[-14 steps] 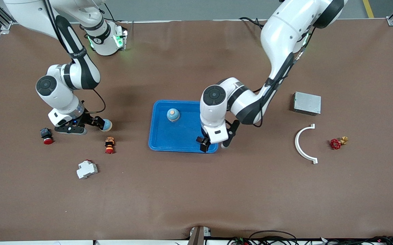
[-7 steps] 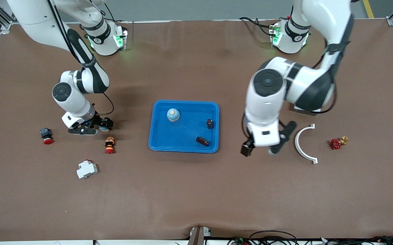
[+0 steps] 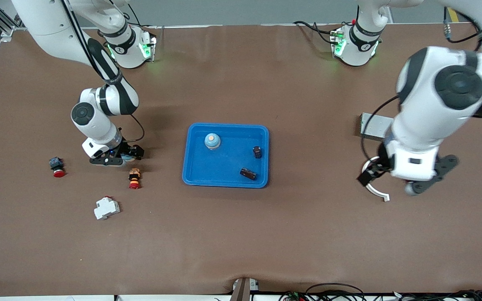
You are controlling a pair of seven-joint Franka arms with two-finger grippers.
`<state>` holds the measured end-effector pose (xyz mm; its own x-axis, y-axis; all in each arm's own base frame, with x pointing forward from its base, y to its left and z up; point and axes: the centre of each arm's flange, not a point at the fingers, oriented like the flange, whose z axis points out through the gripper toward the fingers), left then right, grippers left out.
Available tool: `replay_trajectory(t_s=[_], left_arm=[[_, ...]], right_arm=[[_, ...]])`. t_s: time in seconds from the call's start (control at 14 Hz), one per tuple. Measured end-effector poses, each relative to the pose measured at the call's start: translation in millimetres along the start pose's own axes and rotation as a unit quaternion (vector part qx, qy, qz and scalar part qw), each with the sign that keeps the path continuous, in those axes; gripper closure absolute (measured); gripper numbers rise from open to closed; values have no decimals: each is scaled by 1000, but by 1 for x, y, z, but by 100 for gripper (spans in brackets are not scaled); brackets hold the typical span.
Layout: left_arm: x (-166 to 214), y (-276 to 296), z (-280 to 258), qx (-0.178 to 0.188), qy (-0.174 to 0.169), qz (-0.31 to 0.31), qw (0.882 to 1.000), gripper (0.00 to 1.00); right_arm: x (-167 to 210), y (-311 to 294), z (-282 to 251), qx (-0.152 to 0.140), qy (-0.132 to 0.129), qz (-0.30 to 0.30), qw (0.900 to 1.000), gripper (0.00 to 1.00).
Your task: Place electrolytic capacitor and blue bell in tray
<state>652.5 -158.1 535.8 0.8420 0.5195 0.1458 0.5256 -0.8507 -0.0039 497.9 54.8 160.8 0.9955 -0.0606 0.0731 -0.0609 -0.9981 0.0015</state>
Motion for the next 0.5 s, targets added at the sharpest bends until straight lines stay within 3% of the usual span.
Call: replay_trajectory(t_s=[0.21,0.5], left_arm=[[20,-44,-18,18,-16,48,999,0],[25,-87,-48,15,-23,122,992,0]], right_arm=[[0,0,0,0,0,0,1000,0],[0,0,0,-3,-17,0,1000,0]])
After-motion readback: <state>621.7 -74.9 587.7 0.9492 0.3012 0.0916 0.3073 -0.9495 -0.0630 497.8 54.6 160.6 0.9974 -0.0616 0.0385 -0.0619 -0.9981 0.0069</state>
